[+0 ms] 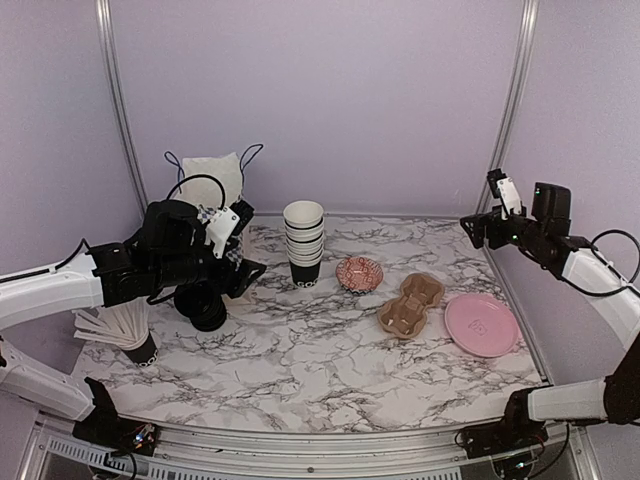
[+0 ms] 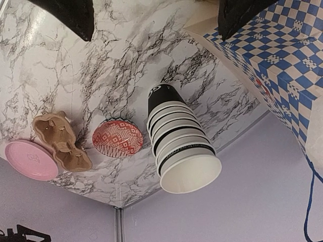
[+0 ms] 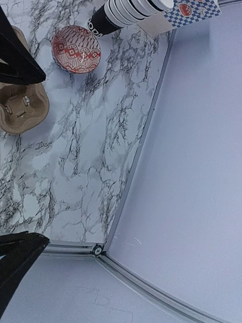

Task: Pack the takeout coffee

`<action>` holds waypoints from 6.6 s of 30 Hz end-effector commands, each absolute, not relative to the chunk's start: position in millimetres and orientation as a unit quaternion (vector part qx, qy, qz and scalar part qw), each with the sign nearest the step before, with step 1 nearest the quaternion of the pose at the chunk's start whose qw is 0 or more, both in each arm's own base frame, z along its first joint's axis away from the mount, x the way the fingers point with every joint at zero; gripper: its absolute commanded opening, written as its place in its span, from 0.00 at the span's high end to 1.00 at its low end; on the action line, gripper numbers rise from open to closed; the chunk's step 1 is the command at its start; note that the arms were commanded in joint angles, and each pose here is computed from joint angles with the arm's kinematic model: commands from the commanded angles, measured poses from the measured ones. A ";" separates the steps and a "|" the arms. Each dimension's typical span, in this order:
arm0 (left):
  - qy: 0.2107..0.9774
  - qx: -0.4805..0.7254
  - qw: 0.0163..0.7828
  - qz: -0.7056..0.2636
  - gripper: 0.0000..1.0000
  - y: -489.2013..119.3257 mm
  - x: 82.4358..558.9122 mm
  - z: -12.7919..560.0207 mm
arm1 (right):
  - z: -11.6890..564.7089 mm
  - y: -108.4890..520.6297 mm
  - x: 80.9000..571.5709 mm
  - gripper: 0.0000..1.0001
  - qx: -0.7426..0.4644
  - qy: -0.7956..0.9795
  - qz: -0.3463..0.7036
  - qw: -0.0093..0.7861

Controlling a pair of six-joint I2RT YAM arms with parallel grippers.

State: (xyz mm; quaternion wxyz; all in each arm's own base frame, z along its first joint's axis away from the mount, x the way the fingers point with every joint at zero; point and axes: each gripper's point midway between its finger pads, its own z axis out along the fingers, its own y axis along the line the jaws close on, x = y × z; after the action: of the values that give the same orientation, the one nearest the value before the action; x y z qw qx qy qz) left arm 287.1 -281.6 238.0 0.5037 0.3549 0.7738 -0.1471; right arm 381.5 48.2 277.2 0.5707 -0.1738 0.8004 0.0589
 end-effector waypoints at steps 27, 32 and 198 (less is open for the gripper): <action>0.764 0.351 0.524 -0.135 0.15 -273.7 286.0 254.2 | 268.2 340.8 377.1 0.57 -0.588 0.684 0.094 0.421; 0.763 0.354 0.524 -0.133 0.15 -273.2 285.3 254.0 | 263.7 376.4 392.5 0.58 -0.592 0.680 0.111 0.419; 0.932 0.192 0.289 0.103 0.98 -191.3 286.8 136.0 | 214.8 339.6 158.3 0.68 -0.729 0.500 0.273 0.378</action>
State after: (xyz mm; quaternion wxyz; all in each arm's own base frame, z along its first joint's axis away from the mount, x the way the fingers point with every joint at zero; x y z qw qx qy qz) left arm 289.2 -190.5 125.1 0.2938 0.1958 0.9289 0.1116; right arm 157.0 337.8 208.6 0.3691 -0.7352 0.5011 0.2685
